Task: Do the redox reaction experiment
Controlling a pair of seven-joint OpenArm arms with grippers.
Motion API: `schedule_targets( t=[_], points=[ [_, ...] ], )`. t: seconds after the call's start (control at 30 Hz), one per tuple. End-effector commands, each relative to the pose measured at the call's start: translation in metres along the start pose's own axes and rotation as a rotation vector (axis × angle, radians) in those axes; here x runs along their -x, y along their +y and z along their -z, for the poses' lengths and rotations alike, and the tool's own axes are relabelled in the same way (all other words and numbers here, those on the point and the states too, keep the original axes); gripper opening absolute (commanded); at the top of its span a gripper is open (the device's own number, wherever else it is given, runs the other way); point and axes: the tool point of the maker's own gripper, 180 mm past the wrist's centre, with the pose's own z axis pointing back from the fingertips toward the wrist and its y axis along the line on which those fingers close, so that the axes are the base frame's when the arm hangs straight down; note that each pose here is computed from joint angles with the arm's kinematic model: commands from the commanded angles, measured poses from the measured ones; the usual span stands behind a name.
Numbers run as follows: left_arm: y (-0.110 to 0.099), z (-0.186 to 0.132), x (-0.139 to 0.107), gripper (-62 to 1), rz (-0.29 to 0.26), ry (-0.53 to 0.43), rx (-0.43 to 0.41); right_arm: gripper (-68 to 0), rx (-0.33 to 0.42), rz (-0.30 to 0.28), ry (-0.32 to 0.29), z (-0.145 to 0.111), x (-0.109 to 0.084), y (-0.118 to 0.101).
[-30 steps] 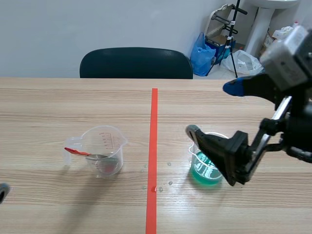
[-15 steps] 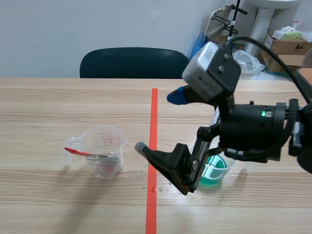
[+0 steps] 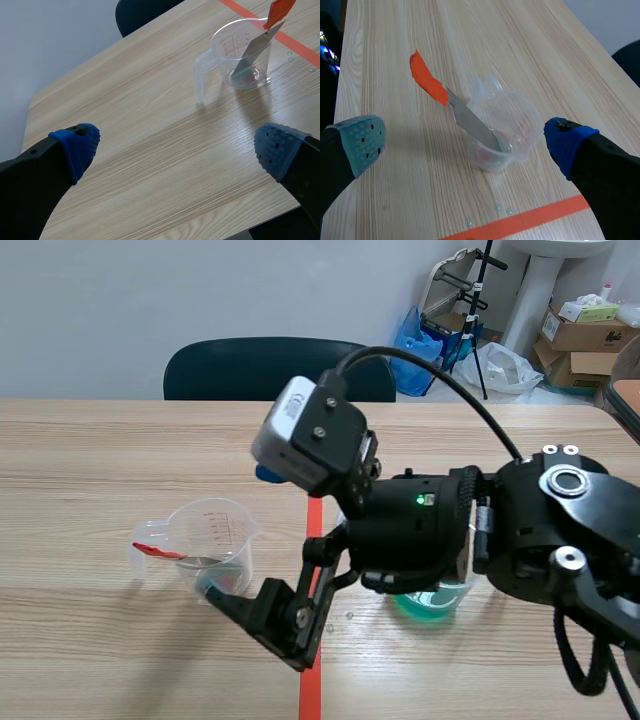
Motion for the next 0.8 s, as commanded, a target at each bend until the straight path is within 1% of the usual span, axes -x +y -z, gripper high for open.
schedule_targets(
  t=[0.0,0.17,0.27,0.33,0.4,0.53,0.67,0.77],
  points=[
    [0.002,0.001,-0.006,1.4,-0.001,-0.023,-0.007,0.4,-0.006,-0.025,-0.026,0.004,-0.010,-0.002],
    [0.002,0.001,-0.006,1.4,0.000,-0.025,-0.005,0.4,-0.056,-0.068,-0.026,0.022,-0.011,0.010],
    [0.002,0.001,-0.006,1.4,0.000,-0.025,-0.005,0.4,-0.084,-0.068,-0.037,0.030,-0.011,0.015],
    [0.002,0.001,-0.006,1.4,0.000,-0.025,-0.005,0.4,-0.092,-0.085,-0.038,0.035,-0.010,0.016],
    [0.002,0.001,-0.006,1.4,0.000,-0.024,-0.005,0.4,-0.091,-0.104,-0.041,0.039,-0.008,0.014],
    [0.002,0.001,-0.006,1.4,0.000,-0.025,-0.005,0.4,-0.048,-0.129,-0.041,0.044,-0.006,0.001],
    [0.002,0.001,-0.006,1.4,0.000,-0.025,-0.005,0.4,-0.037,-0.150,-0.065,0.045,-0.012,-0.005],
    [0.002,0.001,-0.006,1.4,0.000,-0.025,-0.005,0.4,-0.036,-0.168,-0.069,0.048,-0.016,-0.006]
  ],
)
